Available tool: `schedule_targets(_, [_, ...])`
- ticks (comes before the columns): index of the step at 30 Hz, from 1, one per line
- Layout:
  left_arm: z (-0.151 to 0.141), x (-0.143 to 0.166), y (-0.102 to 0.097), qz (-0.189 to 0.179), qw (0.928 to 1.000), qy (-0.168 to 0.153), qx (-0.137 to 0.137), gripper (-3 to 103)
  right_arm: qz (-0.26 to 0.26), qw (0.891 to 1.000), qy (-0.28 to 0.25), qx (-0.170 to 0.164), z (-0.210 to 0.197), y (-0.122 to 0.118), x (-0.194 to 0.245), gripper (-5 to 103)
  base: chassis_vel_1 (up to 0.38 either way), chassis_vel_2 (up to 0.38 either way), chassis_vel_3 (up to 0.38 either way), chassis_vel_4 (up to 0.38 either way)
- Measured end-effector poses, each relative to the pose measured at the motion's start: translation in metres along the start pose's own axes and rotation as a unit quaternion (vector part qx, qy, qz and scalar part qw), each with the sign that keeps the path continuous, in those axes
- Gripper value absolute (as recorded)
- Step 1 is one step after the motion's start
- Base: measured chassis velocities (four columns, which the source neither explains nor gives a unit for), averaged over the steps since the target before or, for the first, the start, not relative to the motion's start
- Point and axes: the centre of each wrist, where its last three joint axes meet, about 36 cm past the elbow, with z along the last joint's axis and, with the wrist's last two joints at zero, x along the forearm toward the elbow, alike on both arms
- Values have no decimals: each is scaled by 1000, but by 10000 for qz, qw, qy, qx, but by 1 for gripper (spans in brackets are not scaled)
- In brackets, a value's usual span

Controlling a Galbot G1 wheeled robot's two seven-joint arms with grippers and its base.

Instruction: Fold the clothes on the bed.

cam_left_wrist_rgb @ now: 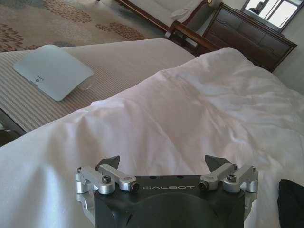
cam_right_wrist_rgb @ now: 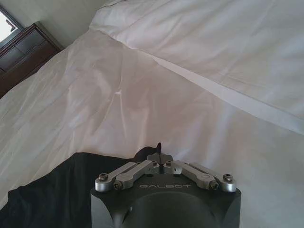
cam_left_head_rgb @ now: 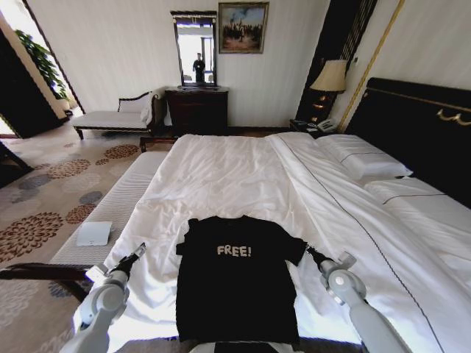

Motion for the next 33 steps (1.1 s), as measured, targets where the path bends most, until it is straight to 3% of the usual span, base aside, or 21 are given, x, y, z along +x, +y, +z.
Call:
schedule_targets(26, [3,-1,0,-9,10000,10,29,100,104,9996,-240,127,-3,-15,-4,-3,0,0,0,0])
schedule_targets(33, [5,-2,2,-44,10000,16,43,100,92,9998,142,125,3,9,29,18,0,0,0,0])
